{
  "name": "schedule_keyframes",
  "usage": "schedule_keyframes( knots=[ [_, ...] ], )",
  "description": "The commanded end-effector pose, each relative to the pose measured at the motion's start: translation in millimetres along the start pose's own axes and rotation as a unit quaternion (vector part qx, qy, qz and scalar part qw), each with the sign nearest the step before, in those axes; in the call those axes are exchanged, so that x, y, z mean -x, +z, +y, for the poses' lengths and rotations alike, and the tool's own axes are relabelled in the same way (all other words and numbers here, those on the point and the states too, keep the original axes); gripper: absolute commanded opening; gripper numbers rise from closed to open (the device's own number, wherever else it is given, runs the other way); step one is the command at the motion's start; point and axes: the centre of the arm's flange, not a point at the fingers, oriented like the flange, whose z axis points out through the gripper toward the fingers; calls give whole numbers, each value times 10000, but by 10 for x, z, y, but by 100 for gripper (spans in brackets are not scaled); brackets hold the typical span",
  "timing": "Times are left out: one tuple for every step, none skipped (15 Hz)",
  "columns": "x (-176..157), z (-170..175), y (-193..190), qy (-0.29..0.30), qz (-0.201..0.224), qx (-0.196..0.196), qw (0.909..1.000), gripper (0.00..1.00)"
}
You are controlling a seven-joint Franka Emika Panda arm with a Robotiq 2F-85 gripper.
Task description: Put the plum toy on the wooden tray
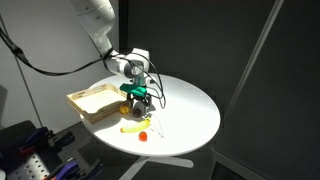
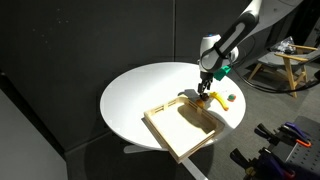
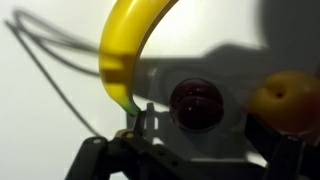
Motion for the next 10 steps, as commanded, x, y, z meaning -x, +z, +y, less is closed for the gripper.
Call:
schedule_keyframes(
  knots=[
    [-81,10,55,11,36,84,10000,100],
    [-79,11,71,8,26,85,10000,100],
    [-76,11,85,8,16,81,10000,100],
    [-74,11,97,5,10,83,10000,100],
    [-74,10,106,5,5,83,10000,100],
    [-75,11,117,4,-3,81,10000,100],
    [-75,12,128,4,-10,79,10000,100],
    [-76,13,139,3,-16,81,10000,100],
    [-78,14,145,2,-19,81,10000,100],
    [-81,14,150,-2,-15,86,10000,100]
  ],
)
